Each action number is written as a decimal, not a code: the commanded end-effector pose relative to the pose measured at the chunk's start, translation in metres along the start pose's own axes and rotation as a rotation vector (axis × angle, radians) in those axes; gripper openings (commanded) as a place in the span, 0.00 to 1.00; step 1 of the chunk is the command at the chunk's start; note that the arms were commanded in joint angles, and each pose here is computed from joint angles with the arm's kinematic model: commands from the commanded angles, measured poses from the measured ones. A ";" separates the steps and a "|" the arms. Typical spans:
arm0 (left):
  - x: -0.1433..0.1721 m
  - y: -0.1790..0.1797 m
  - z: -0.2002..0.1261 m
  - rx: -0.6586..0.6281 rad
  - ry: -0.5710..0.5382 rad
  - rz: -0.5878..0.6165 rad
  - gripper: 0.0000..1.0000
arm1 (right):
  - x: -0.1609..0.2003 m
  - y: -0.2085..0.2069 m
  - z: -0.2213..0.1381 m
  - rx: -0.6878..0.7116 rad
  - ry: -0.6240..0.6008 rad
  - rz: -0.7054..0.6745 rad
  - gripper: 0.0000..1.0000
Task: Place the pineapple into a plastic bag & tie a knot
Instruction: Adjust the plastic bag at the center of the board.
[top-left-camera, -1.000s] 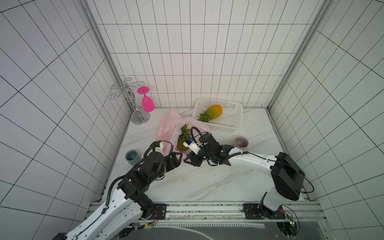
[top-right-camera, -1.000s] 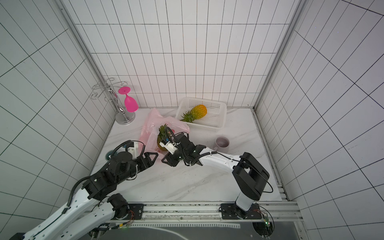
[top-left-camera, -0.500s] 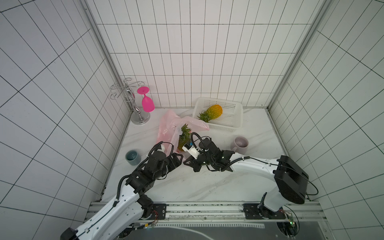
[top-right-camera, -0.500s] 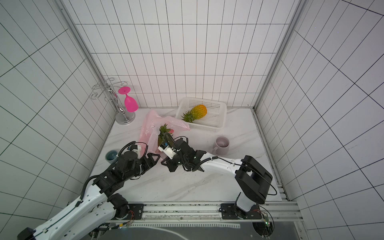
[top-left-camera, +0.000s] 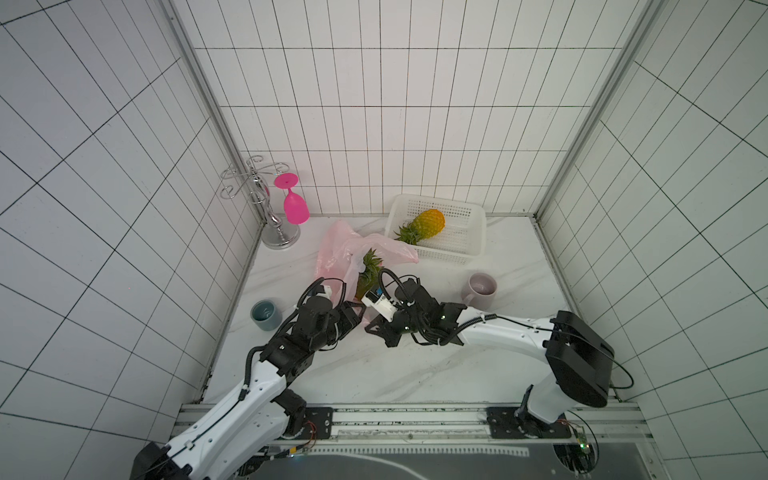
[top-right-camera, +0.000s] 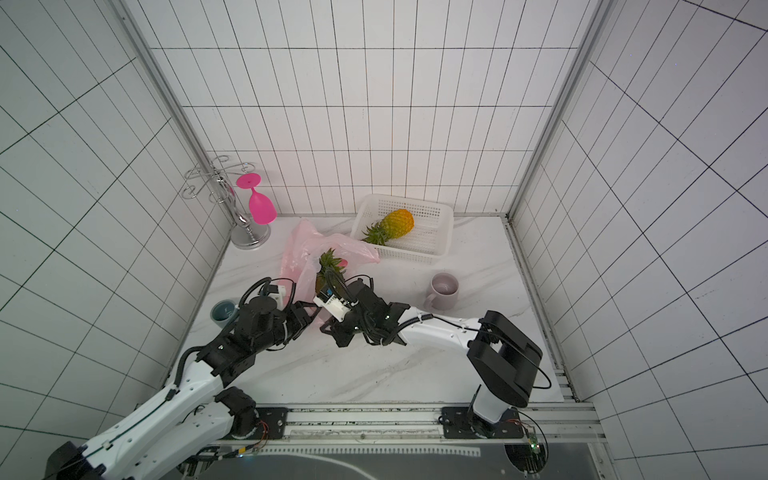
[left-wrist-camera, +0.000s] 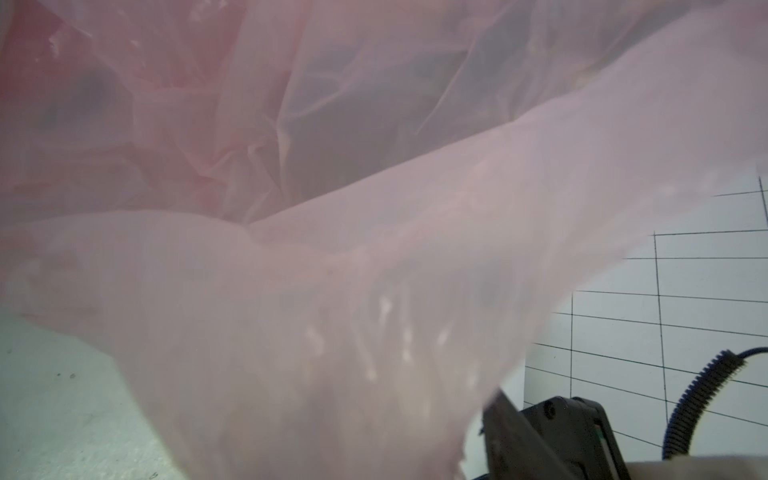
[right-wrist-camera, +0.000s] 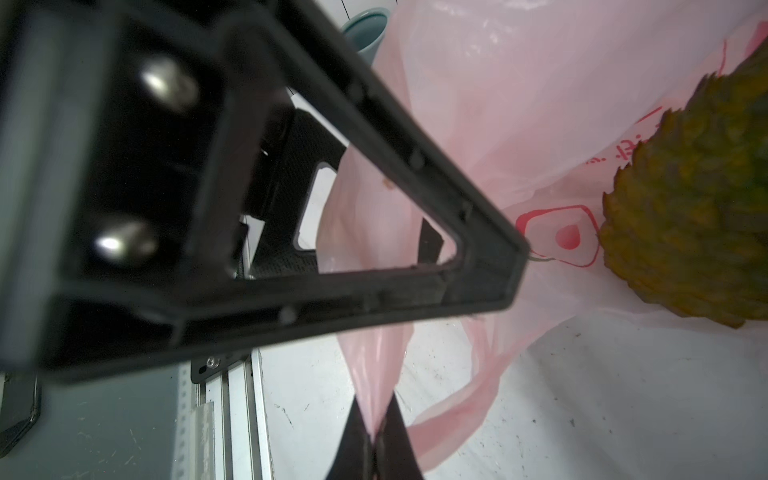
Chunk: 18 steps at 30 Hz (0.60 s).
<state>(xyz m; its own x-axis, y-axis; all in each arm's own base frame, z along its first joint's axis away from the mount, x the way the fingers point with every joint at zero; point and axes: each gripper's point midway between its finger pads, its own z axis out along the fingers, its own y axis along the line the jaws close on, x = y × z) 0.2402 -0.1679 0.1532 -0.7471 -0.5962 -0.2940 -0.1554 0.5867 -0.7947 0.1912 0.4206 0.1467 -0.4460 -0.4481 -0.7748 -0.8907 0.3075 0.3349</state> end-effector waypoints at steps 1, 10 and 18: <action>-0.001 -0.011 0.002 0.056 0.008 0.004 0.12 | -0.008 -0.003 -0.009 0.047 -0.020 -0.041 0.16; -0.010 -0.014 -0.009 0.069 -0.031 0.041 0.00 | -0.067 -0.119 -0.142 0.487 -0.330 0.130 0.74; -0.004 -0.013 -0.002 0.052 0.017 0.064 0.00 | -0.075 -0.184 -0.162 0.557 -0.339 0.143 0.85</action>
<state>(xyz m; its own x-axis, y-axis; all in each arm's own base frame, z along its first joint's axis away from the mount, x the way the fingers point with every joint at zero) 0.2415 -0.1682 0.1584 -0.7594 -0.5631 -0.3259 -0.1006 0.5965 -0.7963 0.3708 0.2516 0.2510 -0.4010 -0.0441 -0.9150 -0.5707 0.7933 0.2119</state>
